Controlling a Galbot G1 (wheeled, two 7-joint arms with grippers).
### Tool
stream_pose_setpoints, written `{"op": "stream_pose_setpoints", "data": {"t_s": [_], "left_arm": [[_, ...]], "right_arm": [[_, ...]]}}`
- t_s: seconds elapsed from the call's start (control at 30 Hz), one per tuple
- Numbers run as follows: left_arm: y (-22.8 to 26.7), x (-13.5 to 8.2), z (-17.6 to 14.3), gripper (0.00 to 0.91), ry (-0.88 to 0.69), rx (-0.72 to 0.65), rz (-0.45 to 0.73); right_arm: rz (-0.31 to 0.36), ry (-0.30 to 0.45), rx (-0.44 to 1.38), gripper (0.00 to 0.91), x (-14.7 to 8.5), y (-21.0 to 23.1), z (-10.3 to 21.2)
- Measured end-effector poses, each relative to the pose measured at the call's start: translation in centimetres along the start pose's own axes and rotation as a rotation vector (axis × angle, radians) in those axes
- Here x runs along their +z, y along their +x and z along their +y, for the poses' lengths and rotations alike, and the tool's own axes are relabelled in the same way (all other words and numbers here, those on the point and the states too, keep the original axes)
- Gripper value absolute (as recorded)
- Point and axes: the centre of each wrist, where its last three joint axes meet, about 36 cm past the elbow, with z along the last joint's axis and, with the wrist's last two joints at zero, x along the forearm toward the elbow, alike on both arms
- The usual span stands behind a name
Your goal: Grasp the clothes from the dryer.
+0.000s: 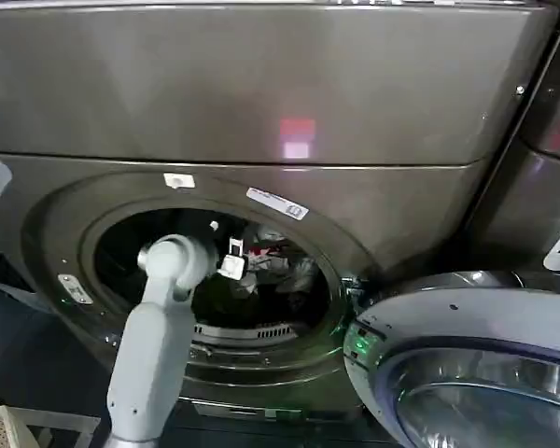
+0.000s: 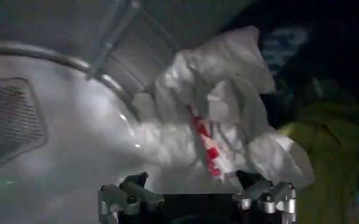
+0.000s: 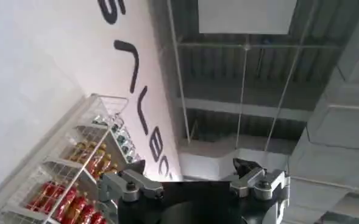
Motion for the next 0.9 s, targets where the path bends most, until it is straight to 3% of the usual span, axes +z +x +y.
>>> {"op": "stream_pose_setpoints", "data": {"t_s": [0.37,0.9], "left_arm": [[-1.0,-1.3,2.3,0.907,-0.072,0.069,-0.016],[-3.2,-1.1,0.2,0.907,-0.085,0.167,-0.028]], "right_arm": [[0.005,-0.012,-0.029,0.907,0.3,0.4,0.8],[0.007,-0.017,-0.046,0.907,0.4,0.5,1.3]]}}
